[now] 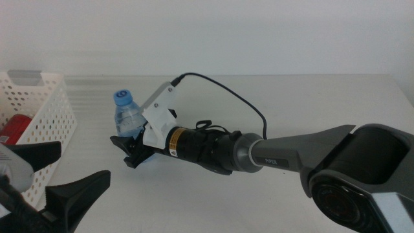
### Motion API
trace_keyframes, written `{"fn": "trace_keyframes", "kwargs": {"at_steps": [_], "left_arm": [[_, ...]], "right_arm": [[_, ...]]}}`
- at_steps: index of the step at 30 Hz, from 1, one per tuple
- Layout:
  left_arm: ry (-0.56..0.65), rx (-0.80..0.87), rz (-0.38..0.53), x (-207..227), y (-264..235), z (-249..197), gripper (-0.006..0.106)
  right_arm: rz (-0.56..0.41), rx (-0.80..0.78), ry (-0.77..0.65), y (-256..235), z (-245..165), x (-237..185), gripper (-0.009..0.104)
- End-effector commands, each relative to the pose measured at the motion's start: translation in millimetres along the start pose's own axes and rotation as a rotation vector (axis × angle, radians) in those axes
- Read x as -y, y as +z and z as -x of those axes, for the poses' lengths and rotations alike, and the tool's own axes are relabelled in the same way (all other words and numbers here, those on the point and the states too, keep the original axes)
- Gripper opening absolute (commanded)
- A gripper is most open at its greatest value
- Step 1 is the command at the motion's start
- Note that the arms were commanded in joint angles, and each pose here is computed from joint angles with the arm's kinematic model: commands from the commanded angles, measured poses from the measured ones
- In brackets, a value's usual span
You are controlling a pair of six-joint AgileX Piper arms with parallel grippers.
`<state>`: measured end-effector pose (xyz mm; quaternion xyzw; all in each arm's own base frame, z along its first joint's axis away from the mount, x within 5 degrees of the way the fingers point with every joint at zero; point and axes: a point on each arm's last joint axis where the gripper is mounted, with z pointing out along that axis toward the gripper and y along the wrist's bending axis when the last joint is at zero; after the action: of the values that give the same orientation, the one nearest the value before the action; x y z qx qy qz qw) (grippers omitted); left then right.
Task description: Use arms to grab the bottles and put them into the dustbin to the left of the table.
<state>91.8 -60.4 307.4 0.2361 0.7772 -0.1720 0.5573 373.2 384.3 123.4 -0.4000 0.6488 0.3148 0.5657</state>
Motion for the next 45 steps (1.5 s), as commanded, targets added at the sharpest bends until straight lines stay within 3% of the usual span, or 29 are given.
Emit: {"fn": "trace_keyframes", "kwargs": {"at_steps": [1, 6, 7, 13, 16, 19, 26, 32, 39, 45], "left_arm": [[-0.020, 0.093, -0.002, 0.3, -2.8, 14.9, 0.090], [-0.020, 0.093, -0.002, 0.3, -2.8, 14.9, 0.090], [-0.020, 0.093, -0.002, 0.3, -2.8, 14.9, 0.090], [-0.020, 0.093, -0.002, 0.3, -2.8, 14.9, 0.090], [-0.020, 0.093, -0.002, 0.3, -2.8, 14.9, 0.090], [-0.020, 0.093, -0.002, 0.3, -2.8, 14.9, 0.090], [-0.020, 0.093, -0.002, 0.3, -2.8, 14.9, 0.090], [-0.020, 0.093, -0.002, 0.3, -2.8, 15.0, 0.090], [-0.020, 0.094, -0.002, 0.3, -2.8, 15.0, 0.090], [-0.020, 0.093, -0.002, 0.3, -2.8, 14.9, 0.090]], "right_arm": [[0.027, 0.233, -0.016, -6.2, 61.4, 1.4, 0.000], [0.026, 0.209, -0.011, -4.9, 52.8, 1.2, 0.002], [0.042, 0.212, -0.024, -5.5, 54.4, 0.1, 0.021], [0.097, 0.179, 0.032, -6.8, 54.4, -2.0, 0.067], [0.130, 0.153, 0.000, -9.8, 61.6, -4.9, 0.086], [0.144, 0.097, -0.030, -14.6, 71.3, -5.0, 0.094], [0.174, -0.021, 0.029, -41.4, 89.2, 2.0, 0.095], [0.164, -0.096, 0.050, -95.2, 101.3, 1.7, 0.092], [0.107, -0.065, 0.032, -177.6, 136.2, -8.2, 0.085], [-0.006, -0.041, -0.063, -243.3, 166.4, -23.8, 0.083]]}}
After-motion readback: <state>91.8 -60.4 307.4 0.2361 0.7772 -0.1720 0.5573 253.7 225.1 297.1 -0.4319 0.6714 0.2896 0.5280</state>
